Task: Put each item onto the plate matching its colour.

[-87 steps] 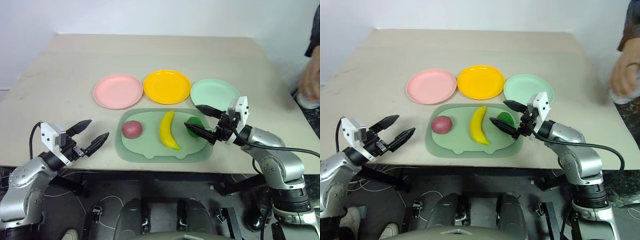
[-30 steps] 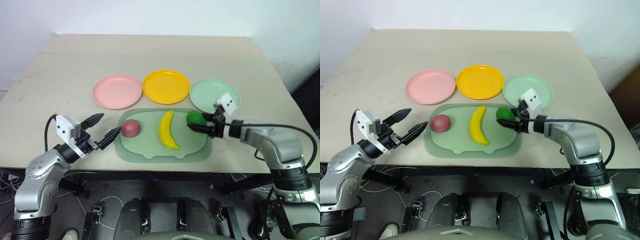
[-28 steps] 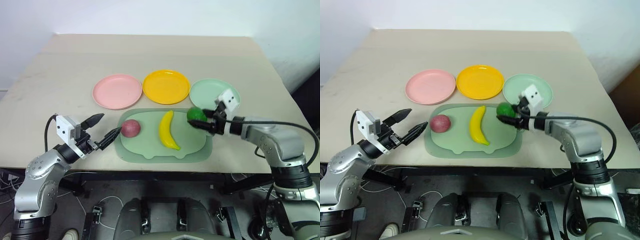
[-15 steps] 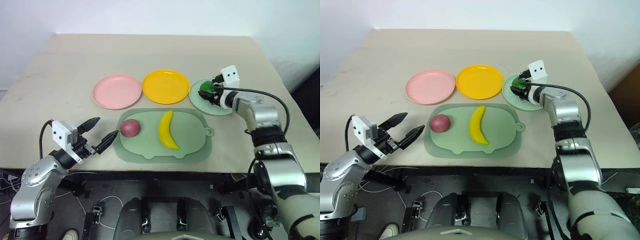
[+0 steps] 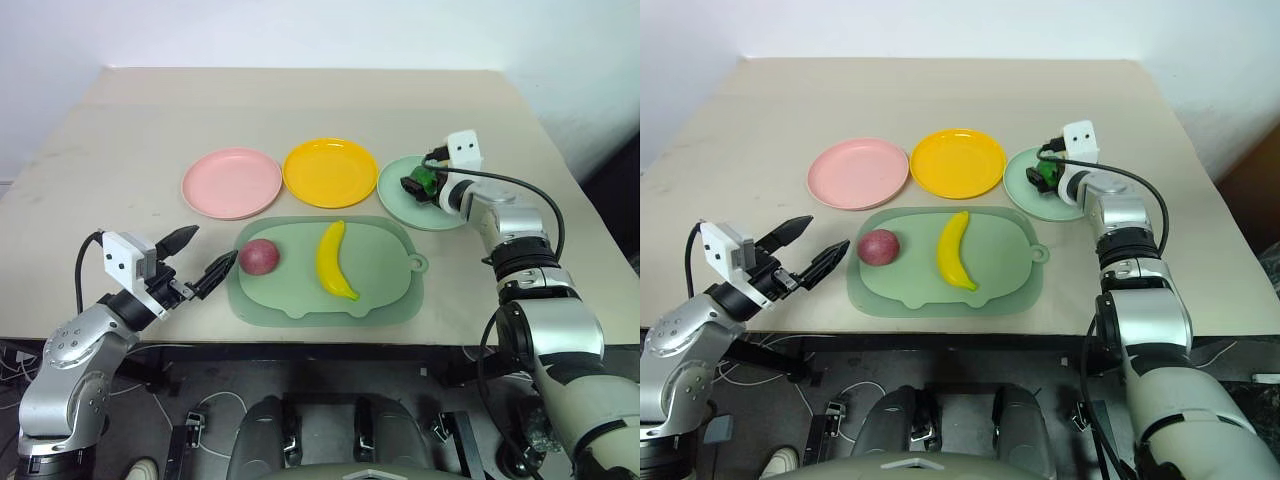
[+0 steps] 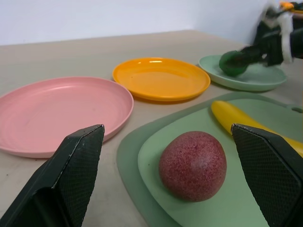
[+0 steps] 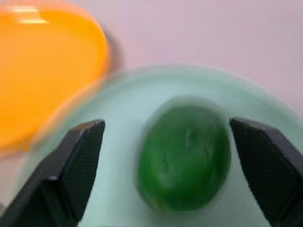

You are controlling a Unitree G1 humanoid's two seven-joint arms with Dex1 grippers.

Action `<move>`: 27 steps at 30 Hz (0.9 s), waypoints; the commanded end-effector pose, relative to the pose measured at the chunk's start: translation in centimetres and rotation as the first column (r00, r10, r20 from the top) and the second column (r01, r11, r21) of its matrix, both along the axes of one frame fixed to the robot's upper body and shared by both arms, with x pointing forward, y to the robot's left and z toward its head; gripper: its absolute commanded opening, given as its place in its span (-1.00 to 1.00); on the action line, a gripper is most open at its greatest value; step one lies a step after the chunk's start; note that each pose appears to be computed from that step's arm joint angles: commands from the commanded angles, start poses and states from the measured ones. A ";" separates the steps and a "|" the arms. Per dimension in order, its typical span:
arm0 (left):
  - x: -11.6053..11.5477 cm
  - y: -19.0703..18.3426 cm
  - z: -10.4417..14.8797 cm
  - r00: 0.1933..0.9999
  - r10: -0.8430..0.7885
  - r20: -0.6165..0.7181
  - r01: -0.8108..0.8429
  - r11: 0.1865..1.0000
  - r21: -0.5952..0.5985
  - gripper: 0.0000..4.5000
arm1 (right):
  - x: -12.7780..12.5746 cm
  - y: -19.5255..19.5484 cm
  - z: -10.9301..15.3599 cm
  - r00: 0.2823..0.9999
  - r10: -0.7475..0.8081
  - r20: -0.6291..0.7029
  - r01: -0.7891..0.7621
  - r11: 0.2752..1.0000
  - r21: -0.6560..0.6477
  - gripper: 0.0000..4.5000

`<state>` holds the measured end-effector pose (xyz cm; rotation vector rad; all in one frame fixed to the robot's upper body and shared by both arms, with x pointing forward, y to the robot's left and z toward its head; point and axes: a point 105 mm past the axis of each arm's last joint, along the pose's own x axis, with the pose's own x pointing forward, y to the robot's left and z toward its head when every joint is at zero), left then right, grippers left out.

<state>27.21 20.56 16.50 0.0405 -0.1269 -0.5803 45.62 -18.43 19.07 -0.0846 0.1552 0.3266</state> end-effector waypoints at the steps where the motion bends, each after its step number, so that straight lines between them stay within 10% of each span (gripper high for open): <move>1: -0.2 -0.3 1.6 0.998 -0.018 0.056 0.017 1.000 0.008 1.00 | -1.9 2.5 3.2 0.990 0.110 0.087 -0.113 0.993 0.041 0.99; 15: 0.4 -0.2 1.6 0.998 -0.045 0.049 0.045 0.999 0.015 1.00 | -13.0 12.6 -2.1 0.845 0.471 -0.255 -0.388 0.867 0.314 0.99; 27: 0.2 0.4 0.4 0.998 -0.055 0.031 0.054 0.998 0.013 1.00 | -13.6 13.6 -5.5 0.822 0.355 -0.445 -0.242 0.925 0.292 0.99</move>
